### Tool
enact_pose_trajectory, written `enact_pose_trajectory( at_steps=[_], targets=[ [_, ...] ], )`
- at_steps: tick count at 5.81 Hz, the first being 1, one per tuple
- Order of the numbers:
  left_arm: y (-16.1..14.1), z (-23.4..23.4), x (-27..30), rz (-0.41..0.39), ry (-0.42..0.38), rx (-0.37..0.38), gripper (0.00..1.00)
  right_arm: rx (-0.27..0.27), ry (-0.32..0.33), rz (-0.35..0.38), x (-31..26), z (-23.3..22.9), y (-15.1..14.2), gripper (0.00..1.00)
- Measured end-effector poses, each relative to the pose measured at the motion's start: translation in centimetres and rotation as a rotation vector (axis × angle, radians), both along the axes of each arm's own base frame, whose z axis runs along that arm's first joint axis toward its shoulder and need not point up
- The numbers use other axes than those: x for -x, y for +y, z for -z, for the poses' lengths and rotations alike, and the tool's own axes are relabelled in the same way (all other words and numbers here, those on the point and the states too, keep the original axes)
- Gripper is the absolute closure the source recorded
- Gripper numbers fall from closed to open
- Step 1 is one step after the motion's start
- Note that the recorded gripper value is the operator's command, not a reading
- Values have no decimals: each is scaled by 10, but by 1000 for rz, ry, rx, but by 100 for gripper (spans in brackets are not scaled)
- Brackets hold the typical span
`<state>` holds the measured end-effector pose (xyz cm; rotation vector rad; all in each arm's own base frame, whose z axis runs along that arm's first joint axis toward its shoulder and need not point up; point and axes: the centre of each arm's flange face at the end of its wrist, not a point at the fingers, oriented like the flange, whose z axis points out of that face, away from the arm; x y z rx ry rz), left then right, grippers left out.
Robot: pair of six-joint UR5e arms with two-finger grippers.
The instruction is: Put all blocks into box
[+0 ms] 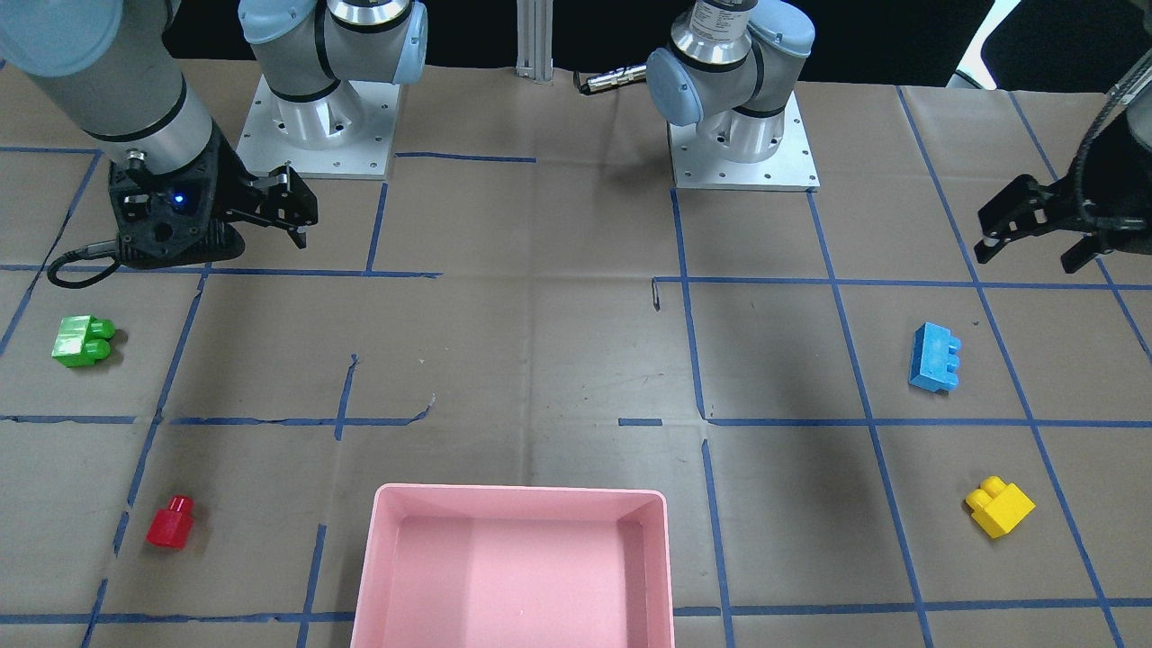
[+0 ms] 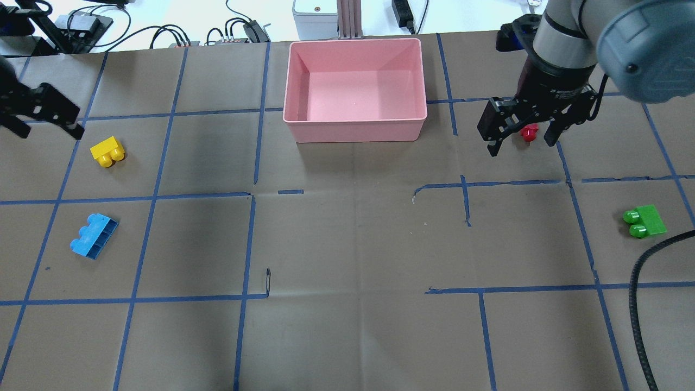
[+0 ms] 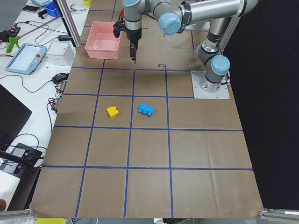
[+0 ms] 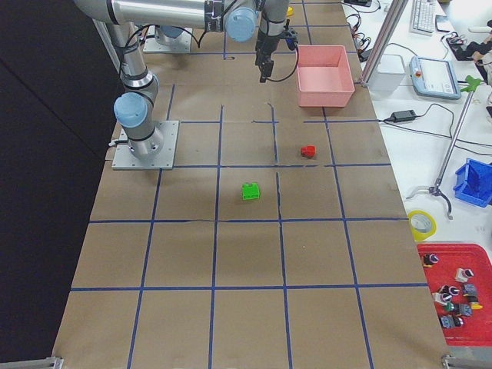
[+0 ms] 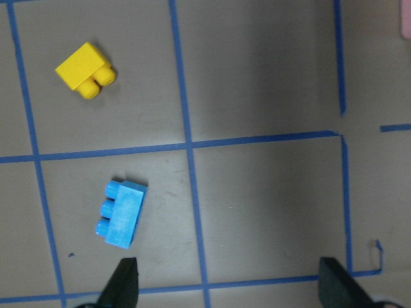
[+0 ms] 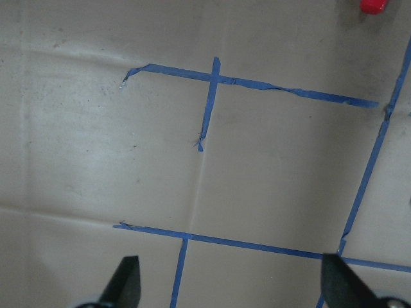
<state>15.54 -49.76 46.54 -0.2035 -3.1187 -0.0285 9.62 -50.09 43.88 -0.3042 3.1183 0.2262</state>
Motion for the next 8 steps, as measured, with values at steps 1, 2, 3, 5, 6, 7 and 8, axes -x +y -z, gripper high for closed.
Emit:
enact_pose_trajectory(
  at_steps=[1, 2, 3, 5, 6, 7, 8],
  targets=[
    [13, 11, -36, 77, 10, -7, 1, -3, 20, -38, 30, 5, -1, 0],
    [17, 18, -53, 170, 12, -1, 1, -8, 35, -74, 83, 8, -4, 0],
    [14, 26, -61, 255, 9, 9, 1, -11, 26, -96, 133, 11, -4, 1],
    [-5, 72, -77, 328, 13, 12, 1, 26, 34, -101, 181, 48, -7, 1],
    [-14, 109, -85, 330, 6, 19, 1, 45, 38, -97, 189, 87, -5, 1],
    [-19, 146, -89, 327, -3, 30, 1, 43, 13, -91, 200, 123, 1, 0],
    [-18, 182, -88, 319, -9, 37, 1, 43, -14, -90, 216, 147, 3, 0]
  ],
)
